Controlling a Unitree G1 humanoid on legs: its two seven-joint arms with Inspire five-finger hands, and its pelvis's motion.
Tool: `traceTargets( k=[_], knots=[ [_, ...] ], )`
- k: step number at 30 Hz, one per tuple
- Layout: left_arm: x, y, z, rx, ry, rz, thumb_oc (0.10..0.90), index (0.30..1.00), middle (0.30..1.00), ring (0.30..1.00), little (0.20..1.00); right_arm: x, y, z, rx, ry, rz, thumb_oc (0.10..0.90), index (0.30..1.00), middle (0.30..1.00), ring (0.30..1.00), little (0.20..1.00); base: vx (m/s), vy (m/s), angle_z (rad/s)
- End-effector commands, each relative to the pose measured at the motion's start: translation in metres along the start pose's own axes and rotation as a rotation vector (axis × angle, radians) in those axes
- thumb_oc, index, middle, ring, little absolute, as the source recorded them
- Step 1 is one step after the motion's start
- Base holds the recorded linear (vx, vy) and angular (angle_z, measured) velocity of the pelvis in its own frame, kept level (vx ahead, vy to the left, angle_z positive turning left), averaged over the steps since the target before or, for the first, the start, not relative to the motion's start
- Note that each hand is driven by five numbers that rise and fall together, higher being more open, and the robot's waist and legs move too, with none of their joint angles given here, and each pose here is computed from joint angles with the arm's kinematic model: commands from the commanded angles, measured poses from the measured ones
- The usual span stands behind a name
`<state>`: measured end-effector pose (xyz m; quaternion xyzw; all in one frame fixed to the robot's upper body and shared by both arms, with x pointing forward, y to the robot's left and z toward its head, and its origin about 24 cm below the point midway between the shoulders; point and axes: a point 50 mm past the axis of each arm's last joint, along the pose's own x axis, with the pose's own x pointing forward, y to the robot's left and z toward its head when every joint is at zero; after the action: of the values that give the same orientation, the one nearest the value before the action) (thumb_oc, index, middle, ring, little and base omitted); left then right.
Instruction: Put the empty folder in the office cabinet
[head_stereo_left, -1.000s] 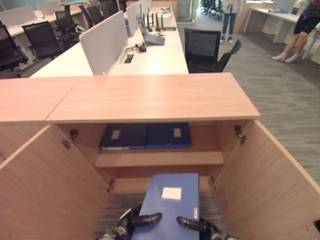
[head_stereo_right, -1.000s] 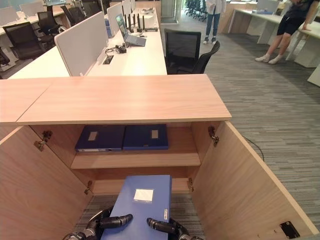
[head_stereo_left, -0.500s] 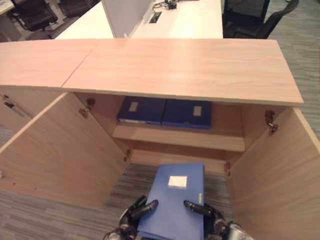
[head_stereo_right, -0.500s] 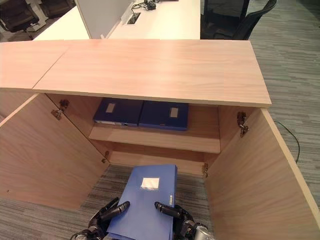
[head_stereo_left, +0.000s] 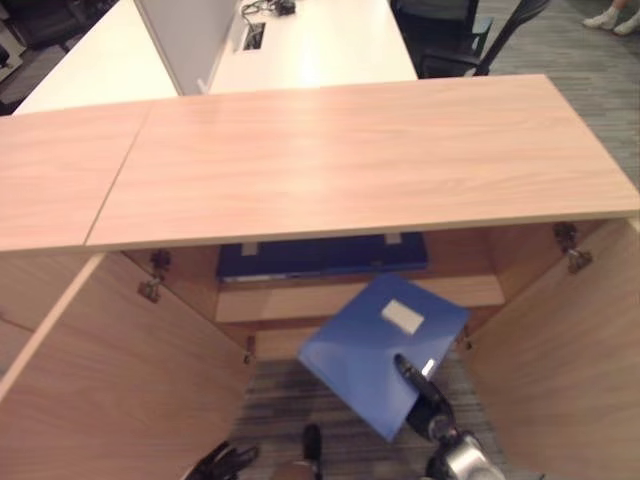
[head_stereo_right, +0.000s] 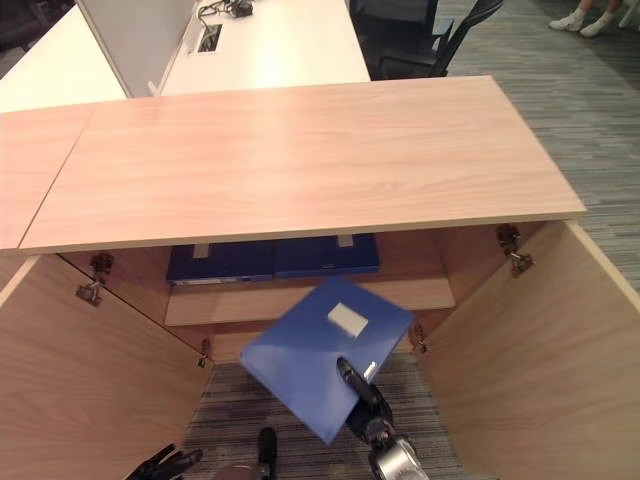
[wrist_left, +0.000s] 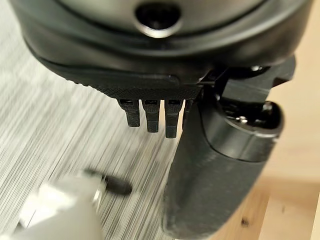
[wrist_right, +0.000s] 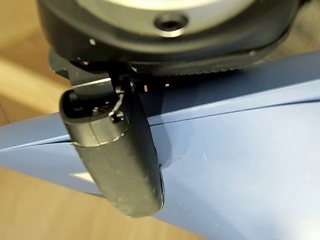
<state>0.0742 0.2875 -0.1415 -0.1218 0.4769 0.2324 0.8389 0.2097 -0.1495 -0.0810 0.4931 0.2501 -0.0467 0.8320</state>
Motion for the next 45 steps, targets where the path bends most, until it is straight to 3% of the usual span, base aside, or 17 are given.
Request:
traceTargets(
  k=[1,6,10,14,19,21,27,34,45],
  knots=[
    [-0.006,-0.002,-0.022,-0.07,0.024,-0.002,0.8,0.9,0.9,0.9,0.9,0.011,0.049,0.04,-0.053,-0.148,0.251,0.4,0.3,0.3,0.3,0.3,0.01,0.088,0.01],
    [-0.005,0.004,-0.007,-0.286,-0.074,0.119,0.8,0.9,0.9,0.9,0.9,0.01,0.061,0.051,-0.062,-0.216,0.287,0.4,0.3,0.3,0.3,0.3,-0.02,0.082,-0.1],
    [-0.004,0.006,-0.008,-0.354,-0.071,0.166,0.8,0.9,0.9,0.9,0.9,0.007,0.091,0.065,-0.107,-0.265,0.438,0.4,0.3,0.3,0.3,0.3,-0.06,0.062,-0.02],
    [-0.003,0.008,-0.012,-0.351,-0.045,0.191,0.8,0.9,0.9,0.9,0.9,-0.011,0.131,0.083,-0.106,-0.357,0.674,0.4,0.3,0.3,0.3,0.3,-0.05,0.093,0.02],
    [-0.002,0.002,-0.012,-0.318,-0.036,0.171,0.8,0.9,0.9,0.9,0.9,-0.021,0.157,0.101,-0.038,-0.502,0.758,0.4,0.3,0.3,0.3,0.3,-0.02,0.136,-0.04],
    [-0.004,0.004,-0.016,-0.298,-0.026,0.17,0.8,0.9,0.9,0.9,0.9,-0.021,0.183,0.105,0.045,-0.554,0.818,0.4,0.3,0.3,0.3,0.3,-0.01,0.216,-0.35],
    [0.001,-0.02,0.002,-0.305,-0.086,0.065,0.8,0.9,0.9,0.9,0.9,-0.028,0.239,0.116,0.078,-0.631,0.953,0.4,0.3,0.3,0.3,0.3,-0.03,-0.034,-0.69],
    [0.0,-0.046,0.0,-0.26,-0.085,-0.032,0.8,0.9,0.9,0.9,0.9,-0.047,0.263,0.137,0.136,-0.768,0.991,0.4,0.3,0.3,0.3,0.3,-0.01,-0.134,0.23],
    [-0.003,-0.05,-0.001,-0.198,-0.08,-0.06,0.8,0.9,0.9,0.9,0.9,-0.068,0.28,0.157,0.204,-0.901,1.035,0.4,0.3,0.3,0.3,0.3,-0.01,-0.07,0.09]
  ],
)
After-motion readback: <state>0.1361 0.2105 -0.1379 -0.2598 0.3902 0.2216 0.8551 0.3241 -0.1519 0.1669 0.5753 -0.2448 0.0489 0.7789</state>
